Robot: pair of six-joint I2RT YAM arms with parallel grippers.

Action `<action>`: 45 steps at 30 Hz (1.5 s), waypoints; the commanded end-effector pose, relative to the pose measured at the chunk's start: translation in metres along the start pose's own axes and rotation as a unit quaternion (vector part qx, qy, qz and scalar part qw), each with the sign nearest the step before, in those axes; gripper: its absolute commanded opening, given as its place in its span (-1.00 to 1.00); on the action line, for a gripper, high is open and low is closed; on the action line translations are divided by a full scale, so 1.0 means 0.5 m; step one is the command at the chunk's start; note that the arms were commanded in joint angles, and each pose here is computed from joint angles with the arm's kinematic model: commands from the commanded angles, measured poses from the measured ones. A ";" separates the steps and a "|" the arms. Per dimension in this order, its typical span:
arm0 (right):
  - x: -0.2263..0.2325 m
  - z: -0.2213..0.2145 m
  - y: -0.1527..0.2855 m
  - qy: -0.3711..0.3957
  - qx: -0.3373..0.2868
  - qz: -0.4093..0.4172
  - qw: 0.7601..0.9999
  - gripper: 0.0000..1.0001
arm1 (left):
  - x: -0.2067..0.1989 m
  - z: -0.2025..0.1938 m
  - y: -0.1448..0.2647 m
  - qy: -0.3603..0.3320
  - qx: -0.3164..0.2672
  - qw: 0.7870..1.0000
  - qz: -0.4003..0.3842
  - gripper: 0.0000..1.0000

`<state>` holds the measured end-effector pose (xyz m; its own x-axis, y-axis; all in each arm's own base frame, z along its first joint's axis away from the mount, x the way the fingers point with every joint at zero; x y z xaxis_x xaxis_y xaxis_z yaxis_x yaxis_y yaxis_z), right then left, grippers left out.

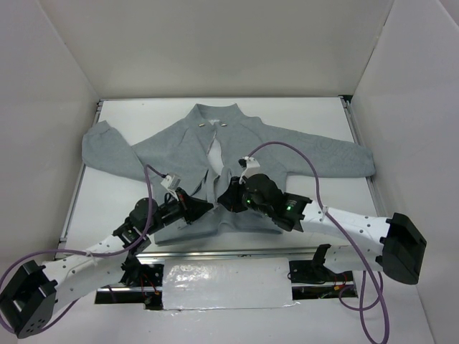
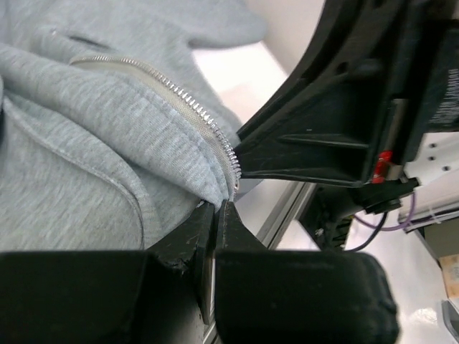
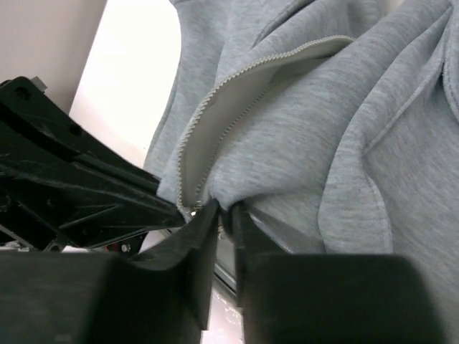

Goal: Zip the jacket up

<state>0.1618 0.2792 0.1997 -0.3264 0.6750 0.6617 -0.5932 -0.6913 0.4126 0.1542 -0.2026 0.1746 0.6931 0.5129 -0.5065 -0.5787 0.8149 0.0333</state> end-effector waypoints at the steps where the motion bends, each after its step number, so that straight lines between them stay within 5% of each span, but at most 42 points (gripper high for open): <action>1: 0.047 0.014 -0.005 -0.001 -0.003 0.062 0.998 -0.52 | 0.017 -0.032 0.004 0.014 0.030 0.999 0.028 -1.00; 2: 0.044 0.010 -0.005 -0.001 0.000 0.061 0.998 -0.38 | 0.019 -0.032 0.005 0.021 0.024 0.999 0.034 -1.00; 8: 0.038 0.006 0.005 0.010 0.005 0.065 0.998 -0.26 | 0.026 -0.048 0.014 0.037 0.021 0.998 0.039 -1.00; 16: 0.030 0.012 0.016 0.043 0.003 0.050 0.998 0.39 | 0.029 -0.060 0.009 0.054 0.029 0.997 0.038 -1.00; 18: 0.028 0.007 0.021 0.060 0.010 0.057 0.997 0.41 | 0.030 -0.062 0.007 0.062 0.030 0.997 0.040 -1.00; 25: 0.022 -0.037 0.047 0.134 0.075 0.088 0.984 -0.04 | 0.014 -0.047 -0.002 0.070 0.030 0.997 0.020 -1.00; 32: -0.015 -0.128 0.049 0.097 0.159 0.137 0.973 0.04 | 0.017 -0.048 -0.003 0.070 0.029 0.997 0.025 -1.00; 45: -0.041 -0.166 0.023 0.048 0.116 0.184 0.975 0.10 | 0.008 -0.045 -0.007 0.070 0.029 0.997 0.005 -1.00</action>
<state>0.0955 0.2662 0.1231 -0.5321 0.4628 0.7090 -0.2193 -0.8841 0.4126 0.1466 -0.2017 0.1293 0.5649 0.5451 -0.6195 -0.5710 0.8002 0.1834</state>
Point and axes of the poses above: each gripper's point midway between its finger pads, its own y axis back along the fingers, its own x axis along the line the jaws close on, z = x × y, the point moved 6 cm from there along y, back along the fingers, and after that the axes turned 8 degrees about -y, right-handed, at the moved point
